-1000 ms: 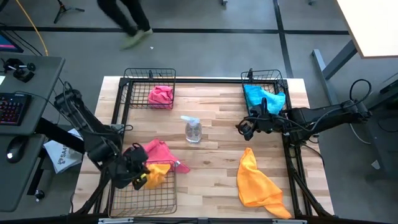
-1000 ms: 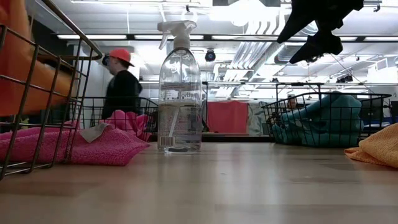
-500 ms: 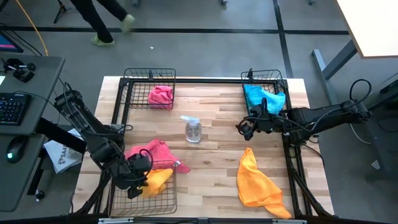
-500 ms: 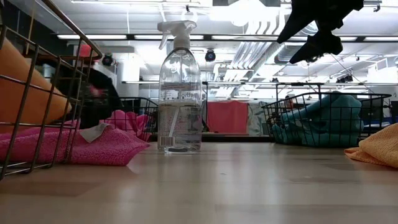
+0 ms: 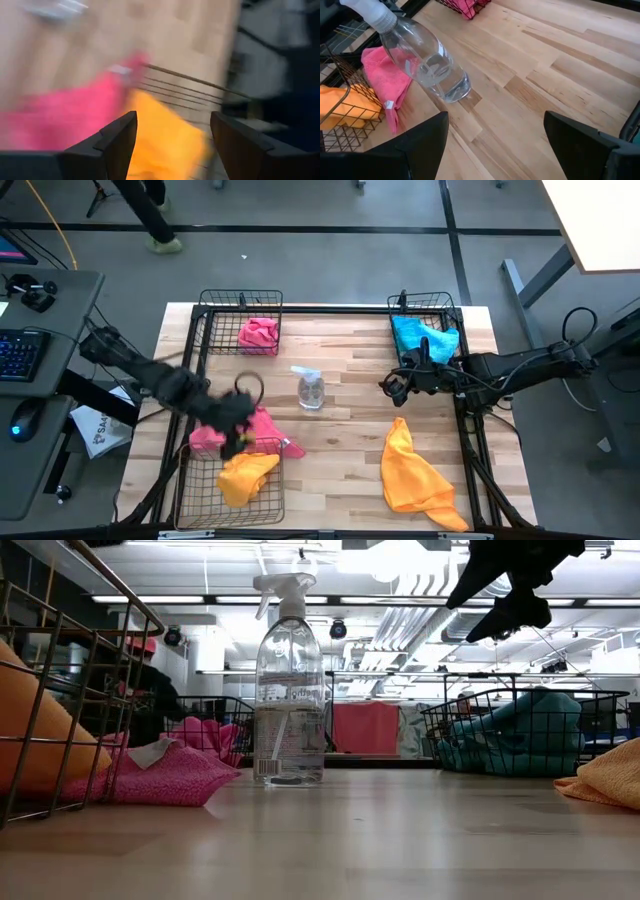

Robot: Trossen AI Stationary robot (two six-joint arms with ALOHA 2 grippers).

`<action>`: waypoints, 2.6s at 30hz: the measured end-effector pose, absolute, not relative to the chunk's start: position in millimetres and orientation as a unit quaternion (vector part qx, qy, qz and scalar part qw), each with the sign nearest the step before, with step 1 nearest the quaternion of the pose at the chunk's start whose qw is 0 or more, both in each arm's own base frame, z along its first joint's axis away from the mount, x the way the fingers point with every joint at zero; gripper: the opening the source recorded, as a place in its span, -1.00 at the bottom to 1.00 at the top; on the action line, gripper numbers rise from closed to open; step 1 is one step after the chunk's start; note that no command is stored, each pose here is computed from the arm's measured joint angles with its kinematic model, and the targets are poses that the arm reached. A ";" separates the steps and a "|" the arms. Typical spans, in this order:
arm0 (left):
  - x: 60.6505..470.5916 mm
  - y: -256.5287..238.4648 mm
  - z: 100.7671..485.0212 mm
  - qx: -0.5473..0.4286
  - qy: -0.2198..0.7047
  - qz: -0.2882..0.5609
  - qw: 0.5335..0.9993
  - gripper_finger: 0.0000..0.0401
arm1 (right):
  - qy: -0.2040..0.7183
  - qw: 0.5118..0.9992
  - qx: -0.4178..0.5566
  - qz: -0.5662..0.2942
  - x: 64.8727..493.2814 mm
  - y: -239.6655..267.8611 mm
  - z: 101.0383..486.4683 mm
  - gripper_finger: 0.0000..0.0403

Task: Sort microfiber towel by color & place in baskets
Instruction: Put the pink microfiber towel into the left black wire basket

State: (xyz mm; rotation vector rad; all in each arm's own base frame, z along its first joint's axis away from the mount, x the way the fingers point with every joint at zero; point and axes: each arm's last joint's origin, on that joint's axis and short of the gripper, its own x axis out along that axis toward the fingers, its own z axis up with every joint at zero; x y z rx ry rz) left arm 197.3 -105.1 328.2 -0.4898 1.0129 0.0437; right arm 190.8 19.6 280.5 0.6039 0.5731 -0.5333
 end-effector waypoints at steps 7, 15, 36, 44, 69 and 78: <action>191.8 -59.5 306.9 -0.136 0.534 0.155 0.820 0.20 | 0.275 0.880 0.290 -0.256 190.8 19.7 280.5 0.60; 179.7 -40.8 238.4 -0.187 0.560 0.156 0.792 0.20 | 0.272 0.877 0.300 -0.259 190.8 19.6 280.5 0.60; 172.1 -22.0 159.8 -0.244 0.555 0.176 0.776 0.17 | 0.271 0.877 0.299 -0.261 190.8 19.5 280.6 0.60; 172.6 -22.4 146.7 -0.239 0.588 0.187 0.750 -0.77 | 0.266 0.876 0.301 -0.268 190.7 19.2 280.7 0.60; 97.7 23.7 540.7 0.039 0.104 0.462 0.880 -1.00 | 0.246 0.877 0.284 -0.299 190.3 16.9 281.4 0.60; 124.7 46.6 537.0 0.107 0.147 0.504 0.845 -1.00 | 0.246 0.877 0.286 -0.299 190.3 16.9 281.4 0.60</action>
